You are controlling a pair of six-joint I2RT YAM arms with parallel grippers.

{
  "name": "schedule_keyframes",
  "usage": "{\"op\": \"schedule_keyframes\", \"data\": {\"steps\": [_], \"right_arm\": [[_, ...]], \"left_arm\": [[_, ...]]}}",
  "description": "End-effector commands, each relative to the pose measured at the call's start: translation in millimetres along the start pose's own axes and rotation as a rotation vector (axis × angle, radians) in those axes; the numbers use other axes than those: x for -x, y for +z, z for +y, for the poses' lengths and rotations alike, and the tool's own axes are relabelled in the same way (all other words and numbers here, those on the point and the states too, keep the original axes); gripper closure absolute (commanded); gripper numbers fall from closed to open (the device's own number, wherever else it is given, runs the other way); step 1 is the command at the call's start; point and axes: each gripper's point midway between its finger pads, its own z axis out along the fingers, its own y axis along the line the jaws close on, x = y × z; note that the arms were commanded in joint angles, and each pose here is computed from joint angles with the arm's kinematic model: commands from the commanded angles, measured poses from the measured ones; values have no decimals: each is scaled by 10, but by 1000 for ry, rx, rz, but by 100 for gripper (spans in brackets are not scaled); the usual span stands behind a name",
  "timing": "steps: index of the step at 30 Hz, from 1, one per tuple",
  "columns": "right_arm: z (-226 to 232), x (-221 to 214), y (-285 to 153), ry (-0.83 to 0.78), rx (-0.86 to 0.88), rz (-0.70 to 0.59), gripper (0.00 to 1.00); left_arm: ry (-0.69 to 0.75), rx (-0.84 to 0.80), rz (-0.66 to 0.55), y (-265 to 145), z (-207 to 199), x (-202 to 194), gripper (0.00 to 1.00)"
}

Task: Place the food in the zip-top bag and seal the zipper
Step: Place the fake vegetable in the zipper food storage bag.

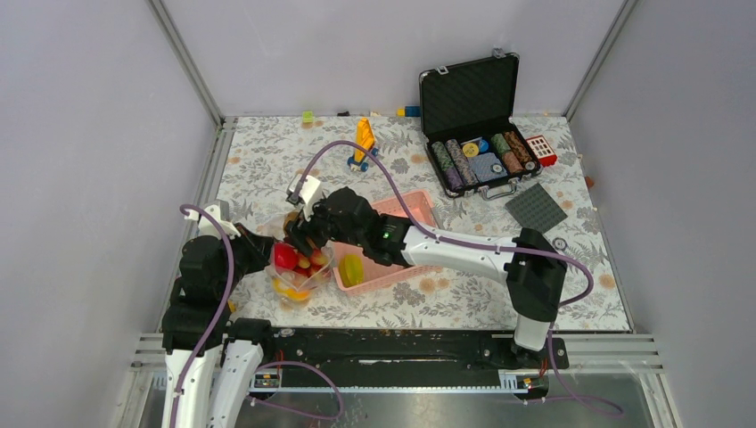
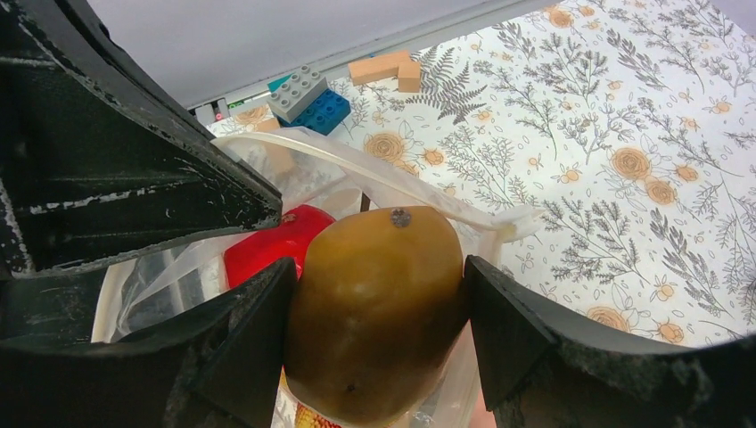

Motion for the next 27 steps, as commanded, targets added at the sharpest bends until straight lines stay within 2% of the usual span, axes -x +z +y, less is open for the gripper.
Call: {"op": "schedule_keyframes", "data": {"steps": [1,3,5,6,19,24,27], "right_arm": [[60,260,32,5,-23,-46,25],[100,232,41,-13,-14,-31,16],[139,229,33,-27,-13,-25,2],[149,234,26,-31,-11,-24,1],[147,402,-293,-16,-31,-23,0],[6,433,-705,71,-119,-11,0],[-183,221,-1025,136,-221,91,0]], "left_arm": [[6,-27,-62,10,-58,156,100],[6,-26,-66,6,-57,160,100],[6,-24,-68,5,-53,164,100],[6,-26,-68,4,-56,164,100],[4,-27,-70,-2,-55,161,100],[5,-24,-73,-4,-50,165,100],[5,-28,-77,-14,-58,171,100]]}}
